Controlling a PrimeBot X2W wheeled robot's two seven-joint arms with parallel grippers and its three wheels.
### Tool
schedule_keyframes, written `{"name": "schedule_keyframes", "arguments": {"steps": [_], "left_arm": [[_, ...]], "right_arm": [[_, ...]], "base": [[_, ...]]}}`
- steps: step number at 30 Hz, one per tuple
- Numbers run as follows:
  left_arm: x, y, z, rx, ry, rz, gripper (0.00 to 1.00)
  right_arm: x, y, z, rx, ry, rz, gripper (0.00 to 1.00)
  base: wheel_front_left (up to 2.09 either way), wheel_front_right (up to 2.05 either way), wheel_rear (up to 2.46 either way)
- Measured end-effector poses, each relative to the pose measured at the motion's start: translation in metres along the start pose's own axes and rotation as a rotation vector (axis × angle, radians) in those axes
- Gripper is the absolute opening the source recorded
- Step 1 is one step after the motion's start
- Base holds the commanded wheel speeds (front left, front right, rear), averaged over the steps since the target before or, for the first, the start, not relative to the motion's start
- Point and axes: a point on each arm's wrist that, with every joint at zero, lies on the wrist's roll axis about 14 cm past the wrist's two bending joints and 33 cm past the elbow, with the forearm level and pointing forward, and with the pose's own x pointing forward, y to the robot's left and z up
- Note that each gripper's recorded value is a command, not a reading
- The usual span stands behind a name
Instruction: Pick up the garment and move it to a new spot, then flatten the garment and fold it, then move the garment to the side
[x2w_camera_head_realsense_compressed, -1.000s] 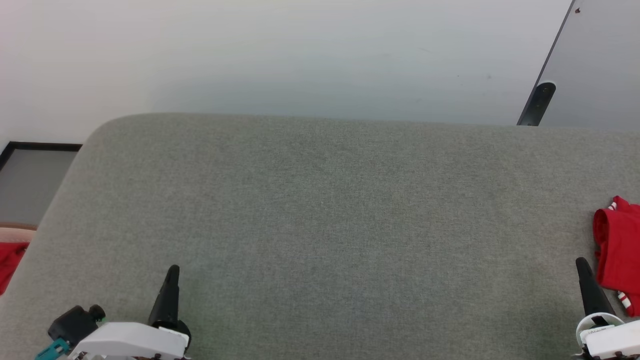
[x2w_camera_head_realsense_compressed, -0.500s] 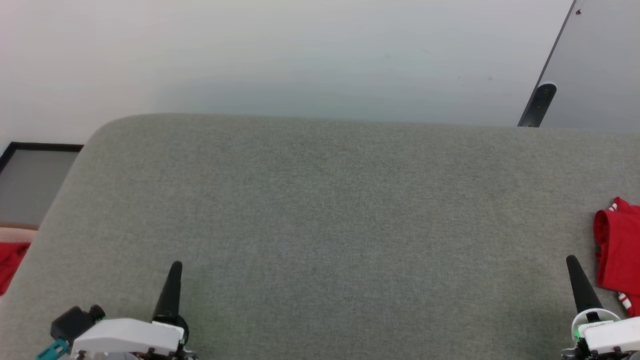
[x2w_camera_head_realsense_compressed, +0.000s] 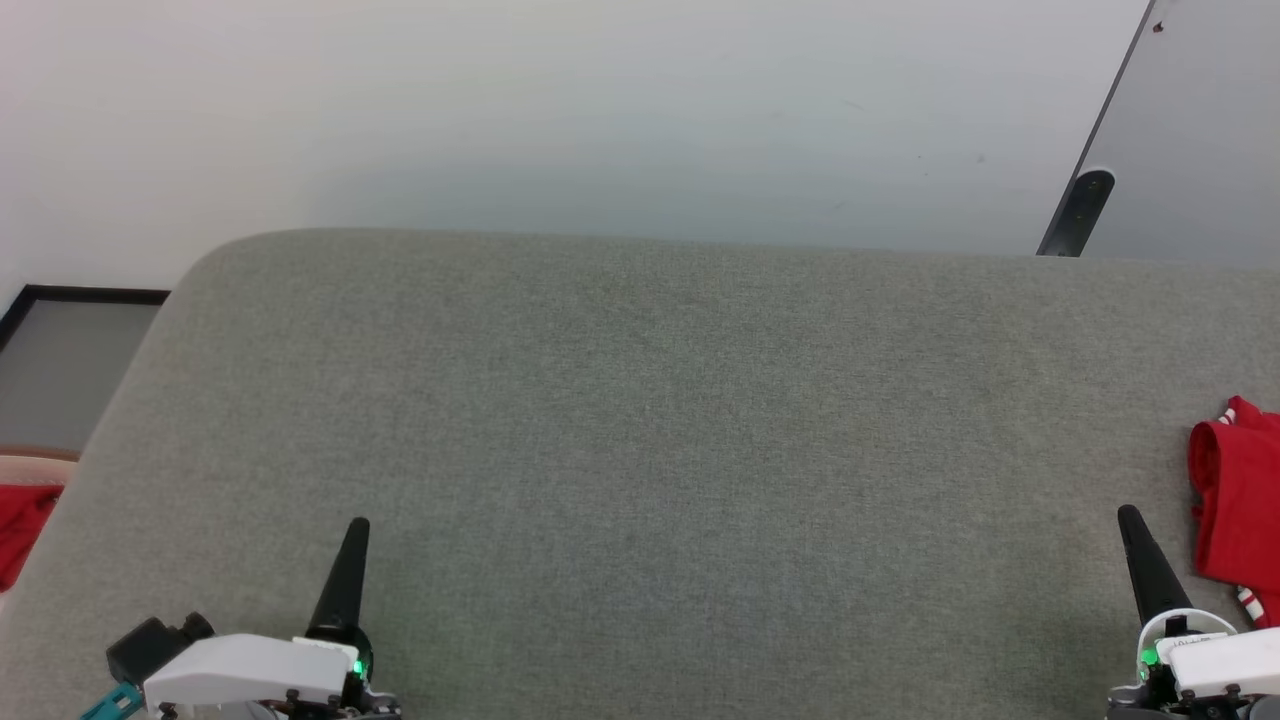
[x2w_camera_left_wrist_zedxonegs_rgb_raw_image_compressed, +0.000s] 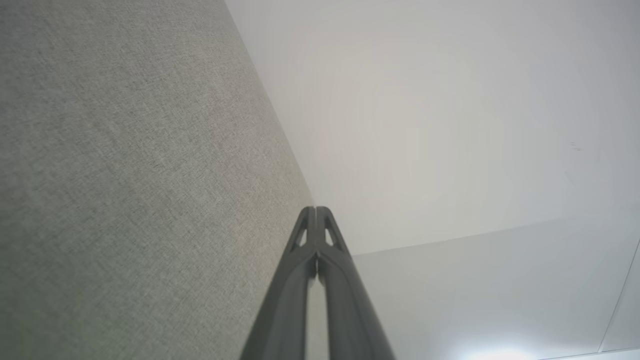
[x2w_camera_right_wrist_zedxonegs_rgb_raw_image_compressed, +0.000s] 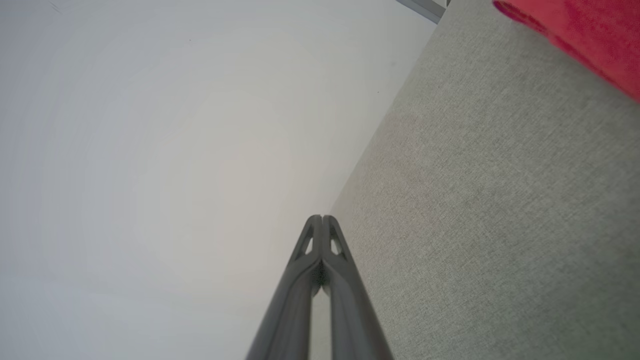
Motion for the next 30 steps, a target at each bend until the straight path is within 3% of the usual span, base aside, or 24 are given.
{"name": "schedule_keyframes", "arguments": {"steps": [30], "left_arm": [[0.004,-0.009,0.001,-0.242,-0.005,-0.038,0.00]], "right_arm": [[0.007,0.010,-0.013,0.247,0.016,0.028,0.00]], "base": [[0.00,0.00,0.00]]}}
